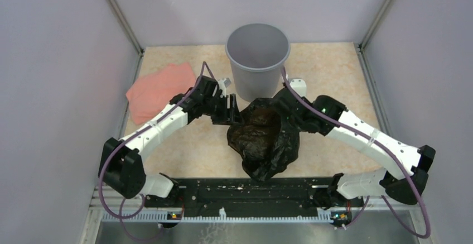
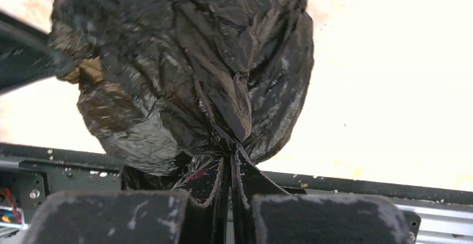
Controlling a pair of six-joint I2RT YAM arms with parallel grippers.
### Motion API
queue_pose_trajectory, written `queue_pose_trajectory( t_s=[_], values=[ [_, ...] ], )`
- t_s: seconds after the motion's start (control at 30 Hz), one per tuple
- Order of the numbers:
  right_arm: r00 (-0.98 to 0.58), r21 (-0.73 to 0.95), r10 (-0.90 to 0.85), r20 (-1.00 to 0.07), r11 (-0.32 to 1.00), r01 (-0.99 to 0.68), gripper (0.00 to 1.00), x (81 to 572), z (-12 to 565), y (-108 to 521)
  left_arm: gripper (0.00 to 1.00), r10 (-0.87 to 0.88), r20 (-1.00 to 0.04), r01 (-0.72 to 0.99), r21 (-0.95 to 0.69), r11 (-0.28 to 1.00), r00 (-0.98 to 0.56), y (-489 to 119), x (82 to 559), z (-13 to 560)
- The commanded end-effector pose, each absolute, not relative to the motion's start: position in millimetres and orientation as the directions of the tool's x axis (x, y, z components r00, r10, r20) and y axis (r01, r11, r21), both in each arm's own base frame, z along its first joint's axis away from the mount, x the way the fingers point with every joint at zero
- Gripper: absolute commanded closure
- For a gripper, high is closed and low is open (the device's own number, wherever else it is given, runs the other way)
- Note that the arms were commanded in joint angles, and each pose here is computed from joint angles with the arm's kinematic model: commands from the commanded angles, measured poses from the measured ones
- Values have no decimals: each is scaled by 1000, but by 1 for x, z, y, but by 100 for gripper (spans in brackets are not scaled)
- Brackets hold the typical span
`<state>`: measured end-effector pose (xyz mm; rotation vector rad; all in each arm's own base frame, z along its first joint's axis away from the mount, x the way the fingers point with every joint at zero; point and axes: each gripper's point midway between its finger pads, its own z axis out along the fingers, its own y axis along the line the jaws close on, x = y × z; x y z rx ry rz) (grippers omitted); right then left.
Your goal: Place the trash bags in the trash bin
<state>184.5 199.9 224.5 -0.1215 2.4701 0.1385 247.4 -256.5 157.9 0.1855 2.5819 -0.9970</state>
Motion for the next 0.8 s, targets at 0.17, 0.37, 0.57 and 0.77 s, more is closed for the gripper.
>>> queue_pose_trajectory(
  t_s=[0.17,0.37,0.57,0.77],
  values=[
    [-819,83,-39,-573,991,-106,100,199,224,181,23,6,-484,319,-568,758,-875,-232,233,172],
    [-830,117,-20,-557,988,-102,100,207,220,183,28,-40,-459,252,-555,793,-887,-213,215,145],
    [-843,134,-35,-537,983,-127,100,208,214,191,35,-86,-425,193,-570,799,-901,-211,211,117],
    [-844,139,-45,-534,980,-140,100,206,213,192,43,-112,-396,159,-588,793,-911,-229,227,99]
  ],
)
